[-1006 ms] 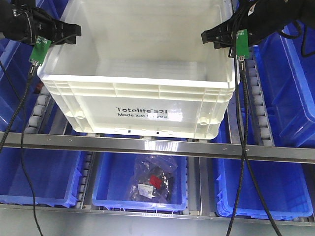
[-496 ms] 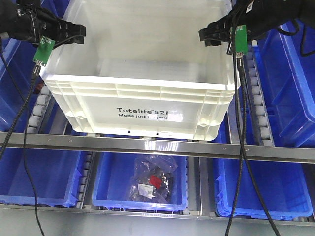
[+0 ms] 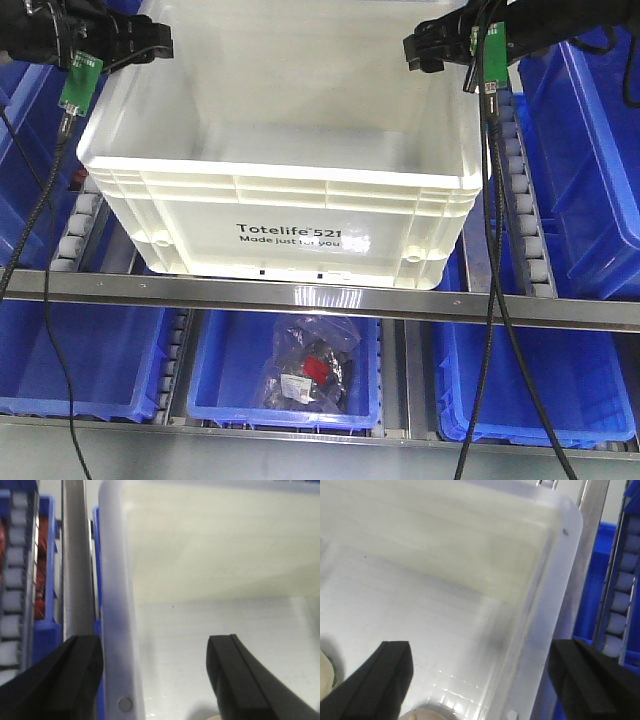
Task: Place moving items into box and shelve
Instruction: 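Open both grippers to release the tote rims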
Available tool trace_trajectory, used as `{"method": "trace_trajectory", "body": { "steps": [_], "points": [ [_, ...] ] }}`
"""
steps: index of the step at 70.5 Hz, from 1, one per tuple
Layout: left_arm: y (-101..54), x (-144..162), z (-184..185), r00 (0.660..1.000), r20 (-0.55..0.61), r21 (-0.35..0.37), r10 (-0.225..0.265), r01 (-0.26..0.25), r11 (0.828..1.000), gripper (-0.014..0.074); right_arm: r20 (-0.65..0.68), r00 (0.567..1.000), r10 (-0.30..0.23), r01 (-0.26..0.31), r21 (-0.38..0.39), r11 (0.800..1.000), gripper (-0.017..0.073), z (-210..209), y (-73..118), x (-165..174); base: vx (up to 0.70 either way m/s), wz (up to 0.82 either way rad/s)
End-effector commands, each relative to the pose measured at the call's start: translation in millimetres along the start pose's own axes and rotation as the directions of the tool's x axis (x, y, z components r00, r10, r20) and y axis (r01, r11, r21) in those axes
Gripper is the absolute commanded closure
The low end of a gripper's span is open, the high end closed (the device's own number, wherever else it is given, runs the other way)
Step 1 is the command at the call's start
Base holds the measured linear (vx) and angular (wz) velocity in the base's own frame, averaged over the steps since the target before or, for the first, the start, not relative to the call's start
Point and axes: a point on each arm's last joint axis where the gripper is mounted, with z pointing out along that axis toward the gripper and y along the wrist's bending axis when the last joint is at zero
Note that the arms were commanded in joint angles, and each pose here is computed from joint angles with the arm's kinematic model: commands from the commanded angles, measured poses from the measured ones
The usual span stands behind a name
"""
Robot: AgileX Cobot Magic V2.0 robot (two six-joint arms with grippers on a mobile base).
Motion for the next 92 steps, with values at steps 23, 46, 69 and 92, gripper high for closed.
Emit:
{"method": "trace_trajectory", "body": {
  "steps": [23,46,69,92],
  "points": [
    [-13.7,-24.2,-42.8,0.994,0.097,0.01,0.041,-0.042,0.999,0.0027,0.199,0.98,-0.013,0.009,0.024,1.0,-0.0017,-54.1,-2.9,-28.0,0.0,0.0],
    [-16.8,-9.4,-42.7,0.995,-0.063,0.054,0.075,-0.071,0.996,0.0027,0.064,0.998,-0.014,0.013,0.024,1.0,-0.0017,-56.7,-3.0,-15.3,0.0,0.0],
    [-12.2,-18.4,-54.6,0.998,0.008,0.008,0.058,-0.059,0.998,0.0027,0.227,0.974,-0.011,0.007,0.021,1.0,-0.0015,-72.8,-0.2,27.5,0.0,0.0],
    [-16.1,-16.5,-93.7,0.992,0.09,-0.03,0.087,-0.085,0.996,0.0028,0.359,0.933,0.0,-0.006,0.016,1.0,-0.0015,-98.0,2.1,68.4,0.0,0.0]
  ]
}}
